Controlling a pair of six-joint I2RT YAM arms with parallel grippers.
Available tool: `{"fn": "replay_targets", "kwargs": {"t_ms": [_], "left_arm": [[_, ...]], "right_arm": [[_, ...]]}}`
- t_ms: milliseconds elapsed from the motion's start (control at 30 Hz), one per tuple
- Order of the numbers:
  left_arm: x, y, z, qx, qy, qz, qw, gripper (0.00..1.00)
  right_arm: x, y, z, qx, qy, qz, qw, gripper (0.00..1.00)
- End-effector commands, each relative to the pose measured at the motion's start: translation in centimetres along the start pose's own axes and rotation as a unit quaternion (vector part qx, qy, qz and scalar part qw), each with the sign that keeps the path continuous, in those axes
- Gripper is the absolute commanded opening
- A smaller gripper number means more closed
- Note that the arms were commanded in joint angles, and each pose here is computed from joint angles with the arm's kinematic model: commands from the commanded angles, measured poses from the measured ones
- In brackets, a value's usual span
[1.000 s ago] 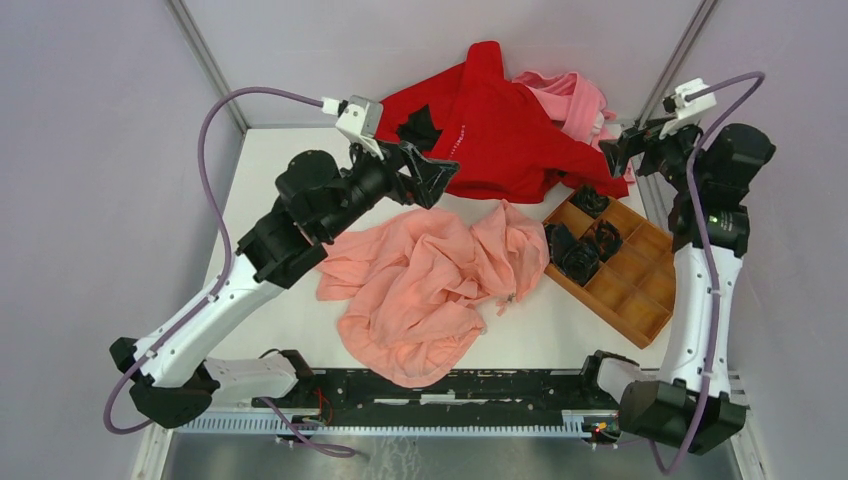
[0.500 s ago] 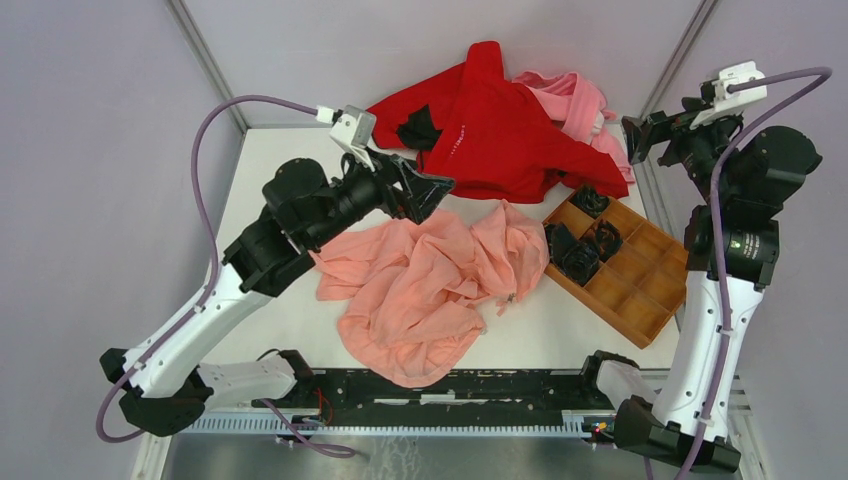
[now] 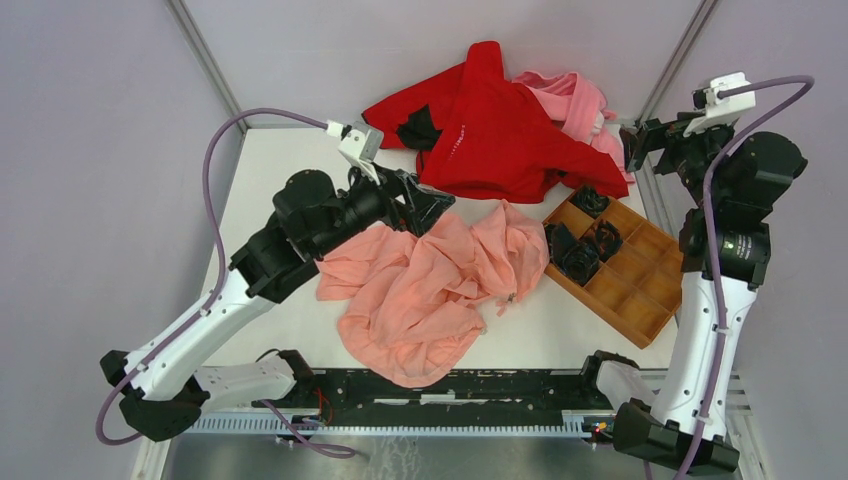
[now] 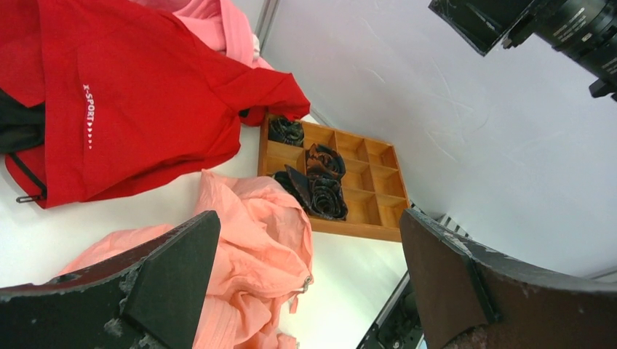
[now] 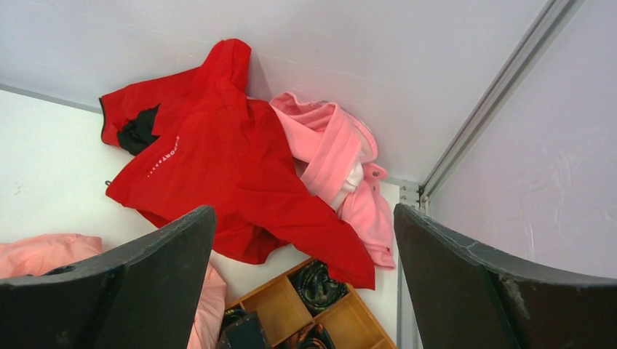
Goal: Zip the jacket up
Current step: Reset both arms
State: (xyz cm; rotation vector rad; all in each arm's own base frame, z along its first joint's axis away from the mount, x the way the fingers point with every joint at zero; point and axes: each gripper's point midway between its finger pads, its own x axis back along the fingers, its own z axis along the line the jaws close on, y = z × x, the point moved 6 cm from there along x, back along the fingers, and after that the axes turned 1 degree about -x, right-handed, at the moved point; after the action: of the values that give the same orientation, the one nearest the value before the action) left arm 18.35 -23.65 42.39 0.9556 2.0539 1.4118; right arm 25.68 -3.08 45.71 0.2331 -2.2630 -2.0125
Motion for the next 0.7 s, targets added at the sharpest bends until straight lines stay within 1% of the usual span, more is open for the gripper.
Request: {"fn": "replay_targets", "kwargs": {"t_ms": [0,400,667], "left_arm": [[0.3,0.6,-0.4,-0.015,-0.021,-0.021,0.999,1.0],[-0.1,0.7,0.1,-0.027,-0.004,-0.02,0.999,1.0],[-0.1,0.2,0.3,-0.026,0.001,-0.013,1.0,1.0]], "right_arm": [[0.5,-0.3,-0.5,-0.001,-0.026,0.001,1.0,0.98],[0.5,-1.0,-1.0,-0.004,-0.037,0.005,0.999,0.98],[0.3,-1.8,-0.7,-0.01,-0.027,0.006,1.0,0.98]]}}
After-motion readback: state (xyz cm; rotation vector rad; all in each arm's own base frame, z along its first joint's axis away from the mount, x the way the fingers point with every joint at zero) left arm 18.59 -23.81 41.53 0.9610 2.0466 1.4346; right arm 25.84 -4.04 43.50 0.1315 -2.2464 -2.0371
